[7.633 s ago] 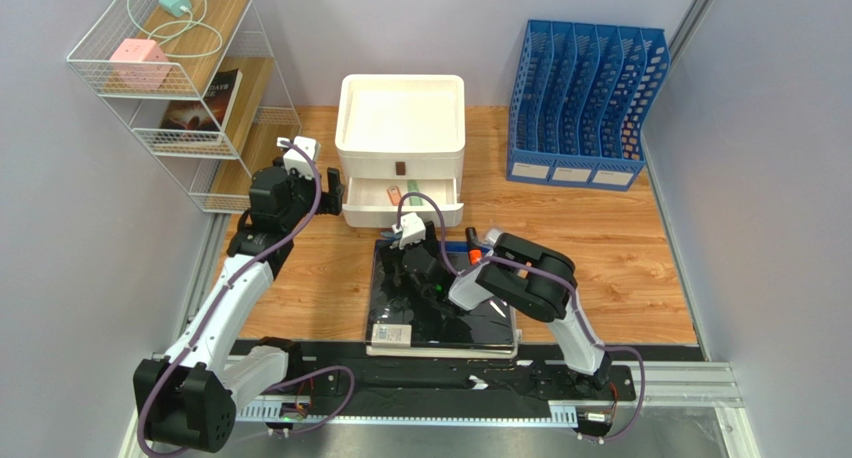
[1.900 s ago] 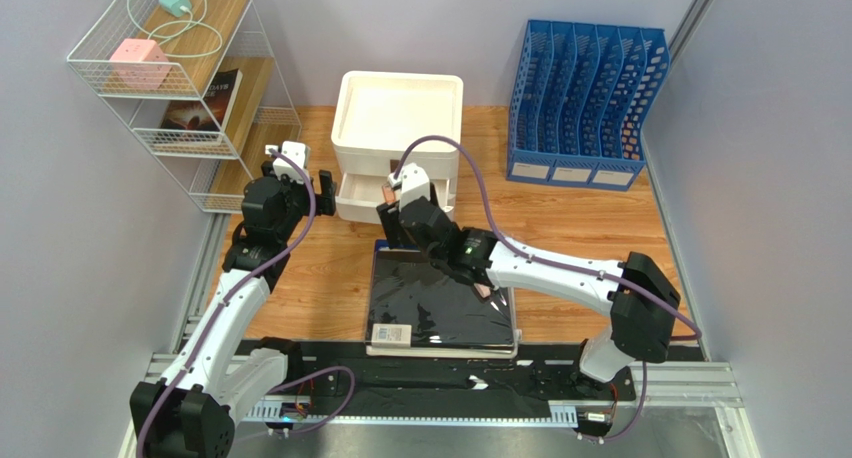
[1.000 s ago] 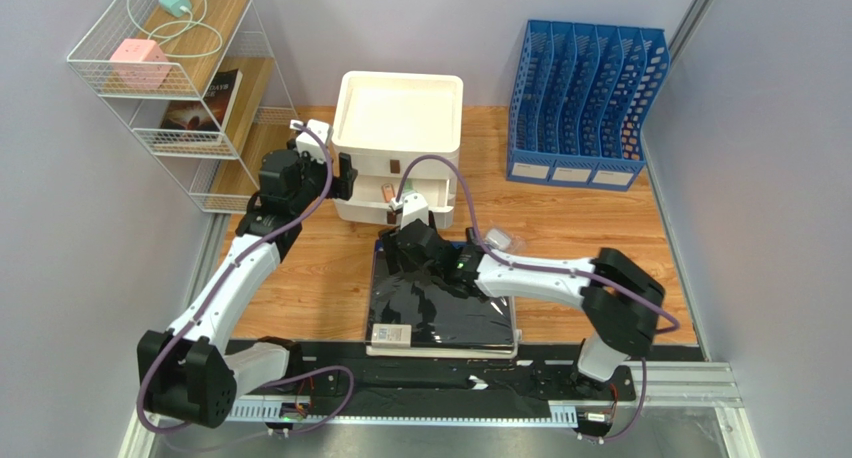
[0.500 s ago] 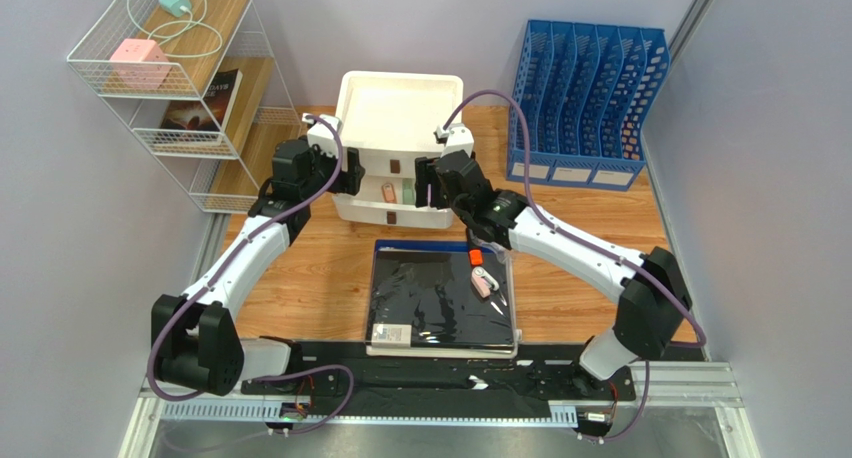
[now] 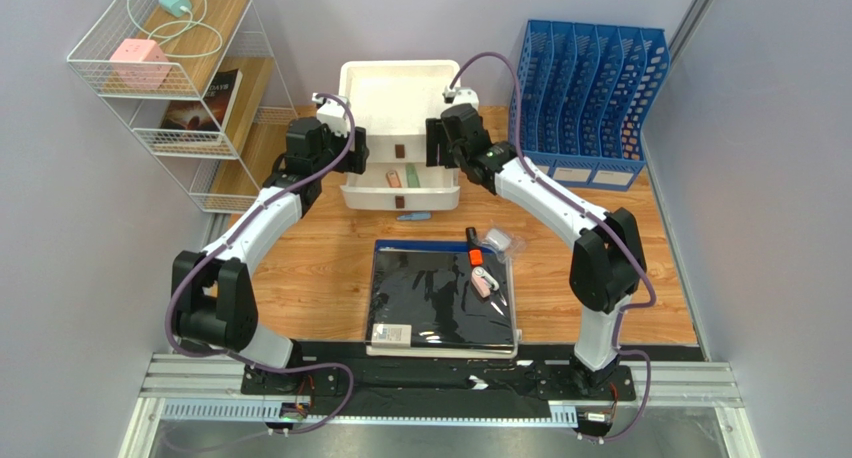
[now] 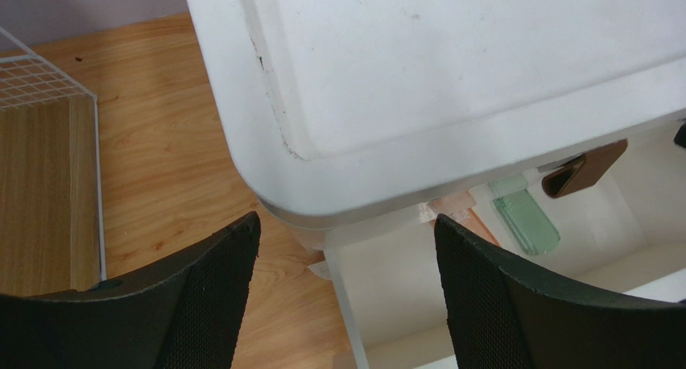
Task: Organize the desk
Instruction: Pick up the stationery from the center of the board.
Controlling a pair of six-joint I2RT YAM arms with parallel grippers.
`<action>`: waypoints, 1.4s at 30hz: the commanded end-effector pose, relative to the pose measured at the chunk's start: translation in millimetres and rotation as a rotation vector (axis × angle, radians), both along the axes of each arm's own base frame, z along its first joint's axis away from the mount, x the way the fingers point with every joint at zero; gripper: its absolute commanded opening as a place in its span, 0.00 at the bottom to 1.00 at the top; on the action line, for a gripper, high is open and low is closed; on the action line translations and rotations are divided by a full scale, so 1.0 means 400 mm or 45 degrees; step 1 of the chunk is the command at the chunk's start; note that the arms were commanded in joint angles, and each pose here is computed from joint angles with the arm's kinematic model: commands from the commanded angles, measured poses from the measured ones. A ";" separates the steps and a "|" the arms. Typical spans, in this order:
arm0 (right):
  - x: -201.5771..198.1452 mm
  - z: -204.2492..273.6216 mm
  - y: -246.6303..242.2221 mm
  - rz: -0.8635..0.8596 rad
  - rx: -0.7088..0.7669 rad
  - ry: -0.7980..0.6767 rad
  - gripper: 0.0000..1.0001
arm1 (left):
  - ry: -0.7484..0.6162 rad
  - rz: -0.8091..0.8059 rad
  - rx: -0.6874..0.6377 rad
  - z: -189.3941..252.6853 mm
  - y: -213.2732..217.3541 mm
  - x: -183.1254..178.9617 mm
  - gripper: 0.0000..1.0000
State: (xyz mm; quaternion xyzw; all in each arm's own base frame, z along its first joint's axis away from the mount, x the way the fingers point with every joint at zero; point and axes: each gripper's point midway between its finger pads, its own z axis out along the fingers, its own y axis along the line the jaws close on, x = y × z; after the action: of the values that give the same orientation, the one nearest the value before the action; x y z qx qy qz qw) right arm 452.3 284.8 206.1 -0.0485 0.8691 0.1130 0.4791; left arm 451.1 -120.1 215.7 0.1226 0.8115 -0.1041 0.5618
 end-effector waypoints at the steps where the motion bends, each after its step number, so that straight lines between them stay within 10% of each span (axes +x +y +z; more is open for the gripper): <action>1: 0.111 0.068 0.009 -0.013 0.022 -0.076 0.72 | -0.093 0.050 0.000 0.068 0.000 0.072 0.84; 7: 0.141 0.074 0.017 -0.034 0.026 -0.033 0.70 | -0.082 0.093 0.029 0.062 0.011 0.101 0.84; 13: -0.081 0.202 0.058 0.035 0.085 -0.226 0.76 | -0.127 0.082 -0.009 0.158 0.045 0.005 0.86; 21: -0.336 -0.013 0.165 0.189 0.007 -0.106 0.78 | -0.192 -0.032 -0.082 0.232 0.074 -0.245 0.87; 42: -0.210 -0.261 0.215 0.396 -0.366 -0.381 0.80 | -0.138 -0.075 -0.051 0.034 0.067 -0.254 0.86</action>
State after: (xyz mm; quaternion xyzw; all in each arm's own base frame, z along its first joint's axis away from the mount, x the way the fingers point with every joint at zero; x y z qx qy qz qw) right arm 338.5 366.8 83.6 -0.2787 0.8041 0.0387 0.5237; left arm 344.4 -93.3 204.4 0.1323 0.8044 -0.1335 0.5635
